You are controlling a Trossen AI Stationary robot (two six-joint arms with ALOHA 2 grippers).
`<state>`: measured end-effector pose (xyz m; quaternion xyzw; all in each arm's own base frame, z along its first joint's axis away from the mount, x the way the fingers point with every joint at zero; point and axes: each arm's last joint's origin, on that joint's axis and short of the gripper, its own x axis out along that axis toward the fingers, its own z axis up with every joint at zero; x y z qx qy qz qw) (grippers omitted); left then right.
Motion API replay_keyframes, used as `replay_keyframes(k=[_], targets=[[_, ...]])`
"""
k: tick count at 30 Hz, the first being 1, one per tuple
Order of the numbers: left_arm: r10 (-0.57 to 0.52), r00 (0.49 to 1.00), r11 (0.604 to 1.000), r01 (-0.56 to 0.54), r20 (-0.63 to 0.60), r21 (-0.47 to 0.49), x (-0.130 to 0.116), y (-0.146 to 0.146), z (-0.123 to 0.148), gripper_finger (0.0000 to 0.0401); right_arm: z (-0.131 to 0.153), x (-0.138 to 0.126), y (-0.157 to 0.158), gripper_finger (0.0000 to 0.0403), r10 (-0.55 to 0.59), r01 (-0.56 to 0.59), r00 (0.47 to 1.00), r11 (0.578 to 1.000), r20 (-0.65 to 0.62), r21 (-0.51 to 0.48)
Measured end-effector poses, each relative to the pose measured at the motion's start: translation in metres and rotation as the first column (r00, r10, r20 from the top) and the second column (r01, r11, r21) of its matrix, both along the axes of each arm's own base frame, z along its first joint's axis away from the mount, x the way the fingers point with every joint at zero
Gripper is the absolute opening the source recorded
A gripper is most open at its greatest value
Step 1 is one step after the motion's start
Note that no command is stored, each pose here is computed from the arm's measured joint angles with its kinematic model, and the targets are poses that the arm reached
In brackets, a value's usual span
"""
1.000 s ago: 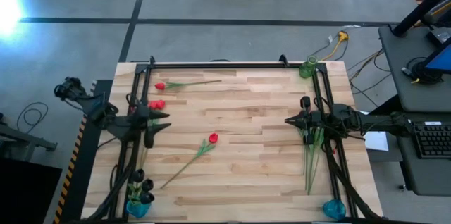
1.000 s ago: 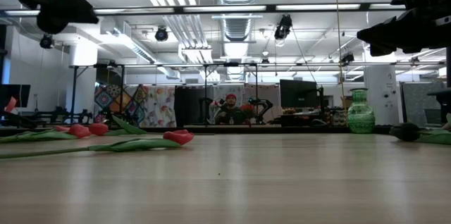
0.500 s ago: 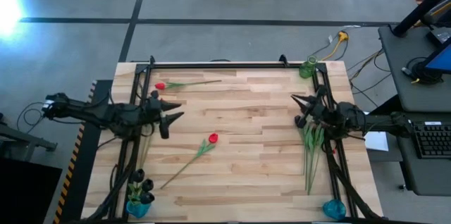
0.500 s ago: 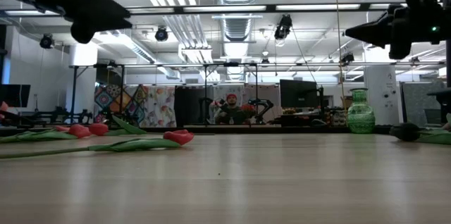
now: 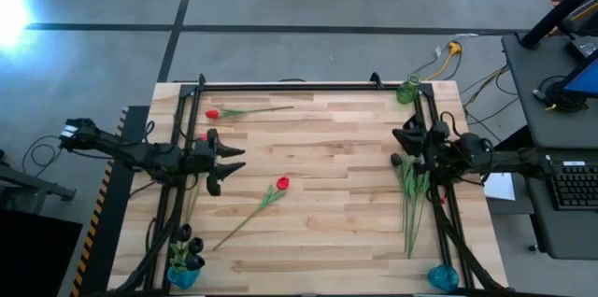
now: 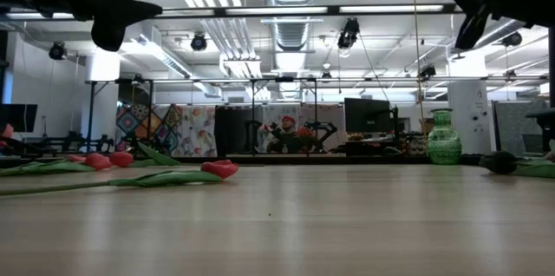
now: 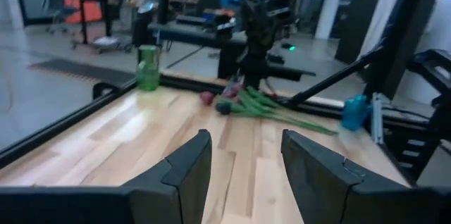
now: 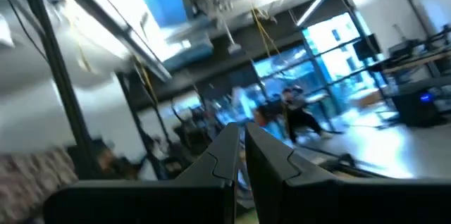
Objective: Sort flowers into vase by color
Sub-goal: Put the black tulip into the left blue vase
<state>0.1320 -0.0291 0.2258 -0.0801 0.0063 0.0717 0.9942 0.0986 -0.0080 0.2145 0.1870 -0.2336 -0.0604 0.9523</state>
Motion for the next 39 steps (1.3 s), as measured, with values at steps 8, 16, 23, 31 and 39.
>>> replay_keyframes(k=[8, 16, 23, 31, 39], targets=[[-0.011, 0.991, 0.999, 0.006, 0.133, 0.040, -0.003, -0.001, -0.028, 0.0160, -0.006, 0.045, -0.006, 0.0022, -0.158, 0.182, 0.926, 0.982, -0.342, 0.040], [-0.013, 0.996, 0.997, 0.006, 0.083, 0.077, -0.007, 0.001, -0.051, 0.0160, 0.024, 0.079, -0.010, 0.0106, -0.088, 0.393, 0.488, 0.910, -0.868, 0.129], [-0.013, 0.999, 0.993, 0.006, 0.053, 0.120, -0.004, 0.000, -0.054, 0.0160, 0.037, 0.080, -0.007, 0.0162, 0.212, 0.705, 0.057, 0.683, -0.976, 0.190], [-0.011, 0.997, 0.989, 0.000, 0.077, 0.148, -0.004, 0.000, -0.049, 0.0160, -0.016, 0.092, -0.011, 0.0152, 0.374, 0.737, -0.220, 0.669, -0.901, 0.098], [-0.009, 0.997, 0.986, -0.004, 0.073, 0.169, -0.003, 0.000, -0.050, 0.0160, -0.066, 0.079, -0.008, 0.0128, 0.445, 0.762, -0.282, 0.642, -0.850, 0.084]])
